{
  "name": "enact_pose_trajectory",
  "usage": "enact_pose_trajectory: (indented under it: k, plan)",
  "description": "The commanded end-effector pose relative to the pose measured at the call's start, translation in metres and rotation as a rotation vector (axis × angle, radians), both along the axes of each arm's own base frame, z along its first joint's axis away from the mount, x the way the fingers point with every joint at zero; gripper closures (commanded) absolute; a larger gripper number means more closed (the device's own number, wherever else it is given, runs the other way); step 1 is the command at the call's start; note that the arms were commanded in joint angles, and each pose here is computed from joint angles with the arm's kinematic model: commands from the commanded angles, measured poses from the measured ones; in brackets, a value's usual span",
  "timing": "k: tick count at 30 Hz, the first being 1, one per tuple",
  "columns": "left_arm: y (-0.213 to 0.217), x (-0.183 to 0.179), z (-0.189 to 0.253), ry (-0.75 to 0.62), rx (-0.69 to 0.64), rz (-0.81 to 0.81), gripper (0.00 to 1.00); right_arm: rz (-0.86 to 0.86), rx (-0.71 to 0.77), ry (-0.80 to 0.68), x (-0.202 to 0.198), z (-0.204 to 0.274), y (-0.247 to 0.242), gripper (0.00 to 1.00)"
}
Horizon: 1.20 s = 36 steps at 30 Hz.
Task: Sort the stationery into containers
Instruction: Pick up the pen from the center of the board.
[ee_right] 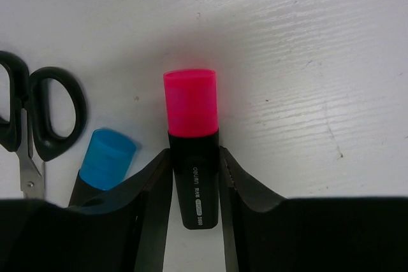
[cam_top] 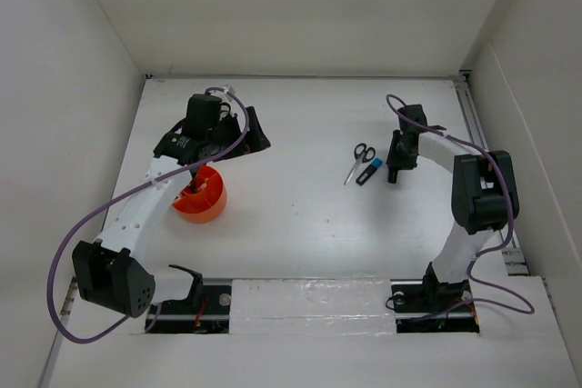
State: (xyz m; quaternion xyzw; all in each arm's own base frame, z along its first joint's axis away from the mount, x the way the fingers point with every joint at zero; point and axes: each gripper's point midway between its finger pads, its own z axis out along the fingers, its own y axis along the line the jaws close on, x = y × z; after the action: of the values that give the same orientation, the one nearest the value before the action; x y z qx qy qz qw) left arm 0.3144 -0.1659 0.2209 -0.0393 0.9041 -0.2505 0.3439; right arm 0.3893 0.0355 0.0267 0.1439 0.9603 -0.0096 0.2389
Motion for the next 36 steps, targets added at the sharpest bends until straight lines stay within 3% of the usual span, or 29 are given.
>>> enact_pose_trajectory:
  k: [1,7,10,16,23,29,34,36]
  plan:
    - [-0.002,0.004,0.021,-0.069,-0.019,-0.018,0.0,0.031,0.034,0.005,0.007,0.003,-0.002,0.7]
    - [-0.001,0.004,0.021,-0.071,-0.014,-0.011,0.0,0.043,0.061,-0.001,0.011,0.003,-0.006,0.72]
    - [-0.001,0.004,0.021,-0.071,-0.014,-0.011,0.0,0.066,0.06,0.019,0.008,-0.001,-0.005,1.0]
    - [-0.018,0.002,0.022,-0.05,-0.076,-0.092,0.0,0.075,0.029,-0.003,0.011,0.003,-0.002,1.0]
    - [-0.056,-0.012,0.043,-0.045,-0.249,-0.299,0.0,0.118,-0.022,-0.167,0.018,0.071,0.015,1.0]
    - [-0.063,-0.026,0.067,-0.133,-0.311,-0.378,0.0,0.369,0.007,-0.319,0.005,0.125,0.088,1.0]
    - [-0.068,-0.036,0.066,-0.126,-0.364,-0.451,0.0,0.711,0.21,-0.448,-0.04,0.153,0.195,1.0]
    - [-0.068,-0.037,0.057,-0.096,-0.386,-0.463,0.0,0.764,0.243,-0.547,-0.049,0.178,0.216,1.0]
